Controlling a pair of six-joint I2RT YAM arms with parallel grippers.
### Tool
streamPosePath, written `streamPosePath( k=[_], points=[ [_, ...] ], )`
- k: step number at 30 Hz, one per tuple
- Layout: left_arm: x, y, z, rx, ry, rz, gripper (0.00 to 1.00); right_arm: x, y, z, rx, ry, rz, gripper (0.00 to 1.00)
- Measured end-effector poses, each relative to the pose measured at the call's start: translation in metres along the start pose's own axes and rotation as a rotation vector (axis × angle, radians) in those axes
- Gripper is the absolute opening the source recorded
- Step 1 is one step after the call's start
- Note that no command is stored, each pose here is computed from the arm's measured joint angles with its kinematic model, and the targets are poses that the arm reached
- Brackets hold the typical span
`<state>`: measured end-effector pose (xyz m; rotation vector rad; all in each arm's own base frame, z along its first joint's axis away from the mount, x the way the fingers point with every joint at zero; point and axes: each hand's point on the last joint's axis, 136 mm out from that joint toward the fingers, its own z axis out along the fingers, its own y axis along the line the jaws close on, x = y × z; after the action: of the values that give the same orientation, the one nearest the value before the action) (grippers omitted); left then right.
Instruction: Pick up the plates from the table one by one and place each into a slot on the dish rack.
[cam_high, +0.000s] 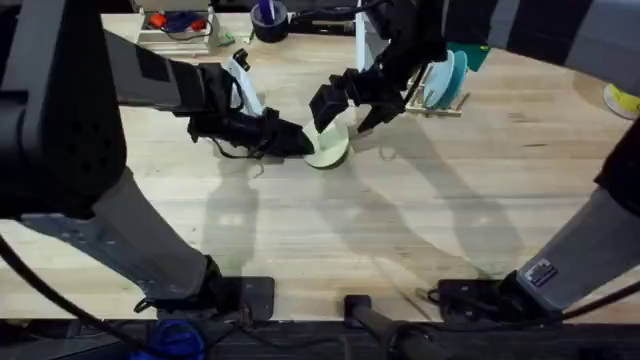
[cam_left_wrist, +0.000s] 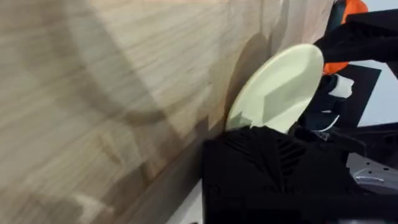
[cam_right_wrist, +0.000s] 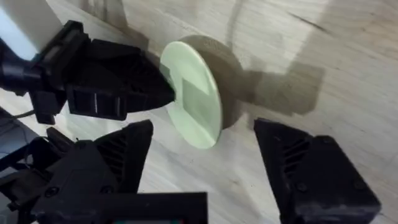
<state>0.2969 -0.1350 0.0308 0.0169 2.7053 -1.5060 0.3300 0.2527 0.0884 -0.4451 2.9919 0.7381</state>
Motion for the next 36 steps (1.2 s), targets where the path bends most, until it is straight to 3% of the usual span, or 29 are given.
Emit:
streamPosePath(
  k=[24,36],
  points=[
    [0.0,0.0,0.0,0.0,0.0,0.0,0.043,0.0,0.002,0.002,-0.002,-0.001,-0.019,0.986],
    [0.0,0.0,0.0,0.0,0.0,0.0,0.042,-0.002,0.001,0.03,0.001,0.029,-0.031,0.979]
  ],
)
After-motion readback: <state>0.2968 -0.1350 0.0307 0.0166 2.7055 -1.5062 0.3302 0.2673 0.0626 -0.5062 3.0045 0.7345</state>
